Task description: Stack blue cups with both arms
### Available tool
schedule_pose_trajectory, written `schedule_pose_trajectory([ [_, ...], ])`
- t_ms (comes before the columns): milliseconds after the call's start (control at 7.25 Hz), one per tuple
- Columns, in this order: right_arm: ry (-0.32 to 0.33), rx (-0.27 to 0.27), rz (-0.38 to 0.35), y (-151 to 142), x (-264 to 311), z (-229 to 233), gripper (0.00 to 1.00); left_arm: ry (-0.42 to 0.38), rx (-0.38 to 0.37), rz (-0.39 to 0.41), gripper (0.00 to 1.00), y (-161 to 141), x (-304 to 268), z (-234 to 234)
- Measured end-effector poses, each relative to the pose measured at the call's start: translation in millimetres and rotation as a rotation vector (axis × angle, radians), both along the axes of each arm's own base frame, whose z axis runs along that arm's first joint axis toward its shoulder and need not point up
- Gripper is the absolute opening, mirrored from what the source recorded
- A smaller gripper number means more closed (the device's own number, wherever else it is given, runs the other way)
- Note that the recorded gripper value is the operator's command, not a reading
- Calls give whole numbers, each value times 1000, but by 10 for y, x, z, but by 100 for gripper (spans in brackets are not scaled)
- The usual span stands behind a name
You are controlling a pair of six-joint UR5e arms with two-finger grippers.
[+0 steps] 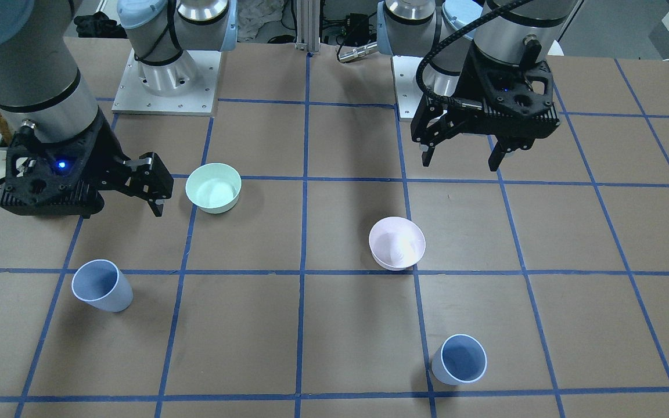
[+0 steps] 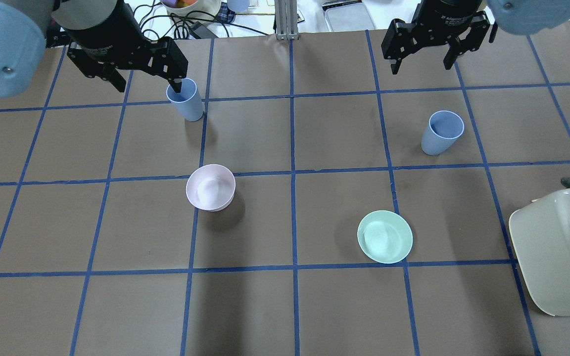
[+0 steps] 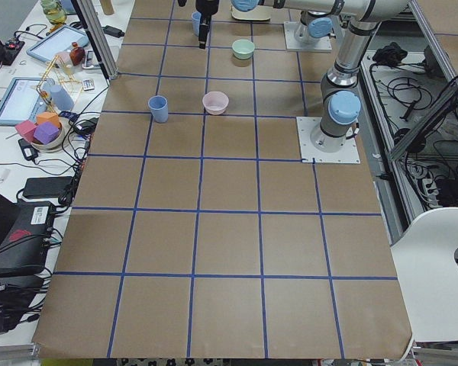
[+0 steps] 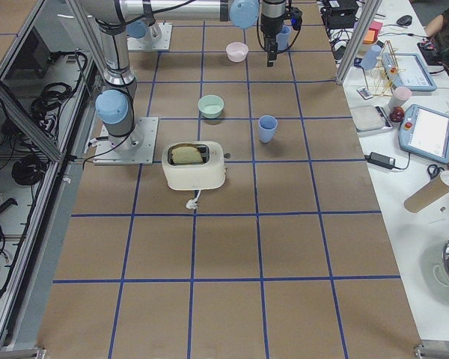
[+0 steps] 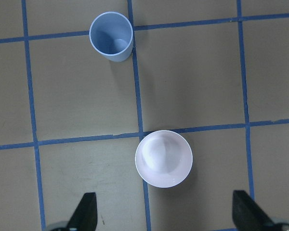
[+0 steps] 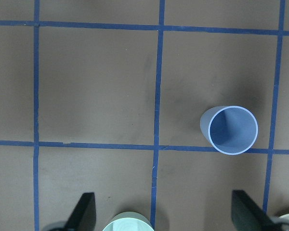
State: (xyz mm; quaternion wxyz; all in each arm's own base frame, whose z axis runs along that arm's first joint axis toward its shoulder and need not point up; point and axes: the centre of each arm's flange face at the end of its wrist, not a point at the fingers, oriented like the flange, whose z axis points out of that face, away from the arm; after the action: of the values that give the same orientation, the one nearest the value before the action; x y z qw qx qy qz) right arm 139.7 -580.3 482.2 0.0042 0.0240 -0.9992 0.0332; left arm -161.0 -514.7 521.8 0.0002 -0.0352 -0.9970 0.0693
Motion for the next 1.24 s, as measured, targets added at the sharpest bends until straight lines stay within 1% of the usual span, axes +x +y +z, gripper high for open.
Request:
schedule_pose_trajectory([
  [552, 0, 1, 0, 2, 3, 0, 100, 0, 0, 0, 100, -1, 5, 5],
  [828, 1, 1, -1, 0, -1, -2, 100, 1, 22, 9, 100, -112, 20, -58],
  [966, 1, 1, -1, -1, -5, -2, 100, 6, 37, 23, 100, -282, 40, -143],
  [1103, 1, 1, -2, 0, -5, -2, 100, 9, 59, 32, 100, -563, 54, -315],
  [1241, 1, 4, -3, 1, -12, -19, 100, 8, 77, 34, 100, -921, 62, -553],
])
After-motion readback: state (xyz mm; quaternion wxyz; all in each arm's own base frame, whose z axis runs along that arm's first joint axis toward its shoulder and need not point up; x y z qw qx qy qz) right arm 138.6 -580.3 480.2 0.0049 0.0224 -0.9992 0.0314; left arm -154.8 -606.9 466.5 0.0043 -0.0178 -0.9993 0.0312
